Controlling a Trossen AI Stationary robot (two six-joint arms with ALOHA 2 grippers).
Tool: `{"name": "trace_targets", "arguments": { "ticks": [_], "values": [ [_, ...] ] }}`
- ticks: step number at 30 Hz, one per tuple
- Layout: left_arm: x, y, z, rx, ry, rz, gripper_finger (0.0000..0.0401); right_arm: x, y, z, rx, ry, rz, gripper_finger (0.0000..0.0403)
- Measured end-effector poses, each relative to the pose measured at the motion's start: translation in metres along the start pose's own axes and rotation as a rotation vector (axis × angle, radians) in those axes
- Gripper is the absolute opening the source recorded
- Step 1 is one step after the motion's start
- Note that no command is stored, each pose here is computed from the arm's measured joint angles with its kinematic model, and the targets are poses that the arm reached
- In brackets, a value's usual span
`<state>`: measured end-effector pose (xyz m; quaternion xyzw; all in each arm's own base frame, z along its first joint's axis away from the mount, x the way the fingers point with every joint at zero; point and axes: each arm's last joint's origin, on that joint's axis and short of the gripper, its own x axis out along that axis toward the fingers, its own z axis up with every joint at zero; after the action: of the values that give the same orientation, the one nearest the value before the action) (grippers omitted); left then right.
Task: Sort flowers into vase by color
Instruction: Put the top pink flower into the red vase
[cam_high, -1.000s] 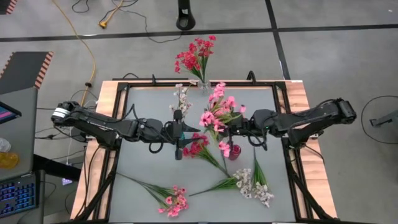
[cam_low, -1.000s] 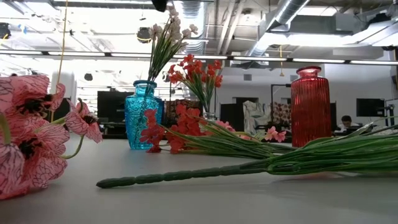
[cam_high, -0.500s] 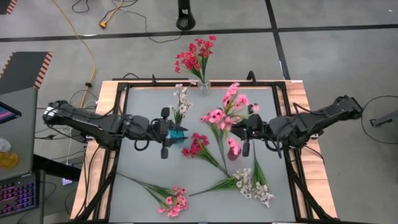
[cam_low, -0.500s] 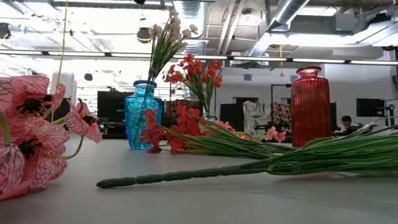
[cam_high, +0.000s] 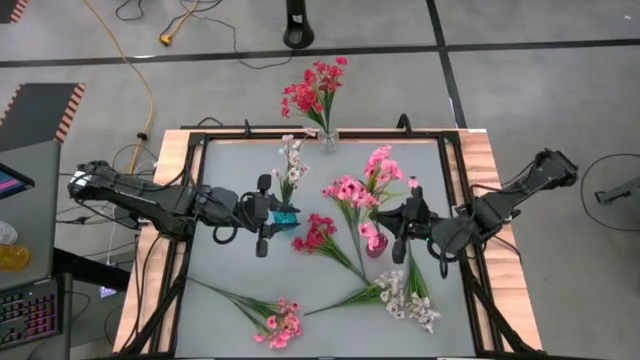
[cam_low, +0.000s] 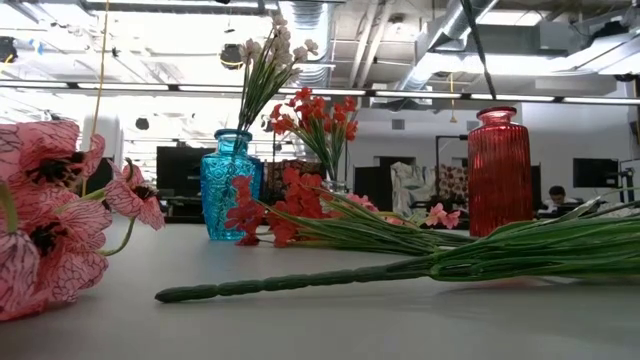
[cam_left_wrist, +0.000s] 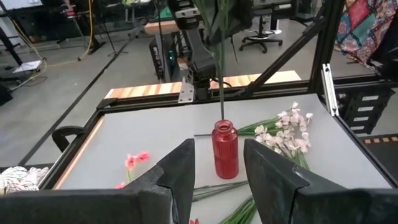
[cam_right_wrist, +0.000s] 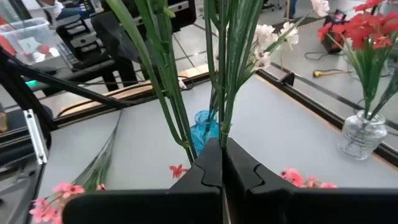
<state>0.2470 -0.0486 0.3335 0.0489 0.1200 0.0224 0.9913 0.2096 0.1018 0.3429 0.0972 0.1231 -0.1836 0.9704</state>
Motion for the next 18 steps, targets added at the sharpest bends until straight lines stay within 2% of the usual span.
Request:
{"name": "trace_targets", "arguments": {
  "ticks": [10,18],
  "values": [
    [0.000,0.000,-0.001,-0.007,0.005,-0.001,0.0126,0.011,0.011,-0.031,0.014,0.033,-0.065,0.0022],
    [0.000,0.000,-0.001,-0.006,0.007,-0.002,0.0125,0.017,0.015,-0.040,-0.023,0.060,-0.081,0.0026]
  ]
}}
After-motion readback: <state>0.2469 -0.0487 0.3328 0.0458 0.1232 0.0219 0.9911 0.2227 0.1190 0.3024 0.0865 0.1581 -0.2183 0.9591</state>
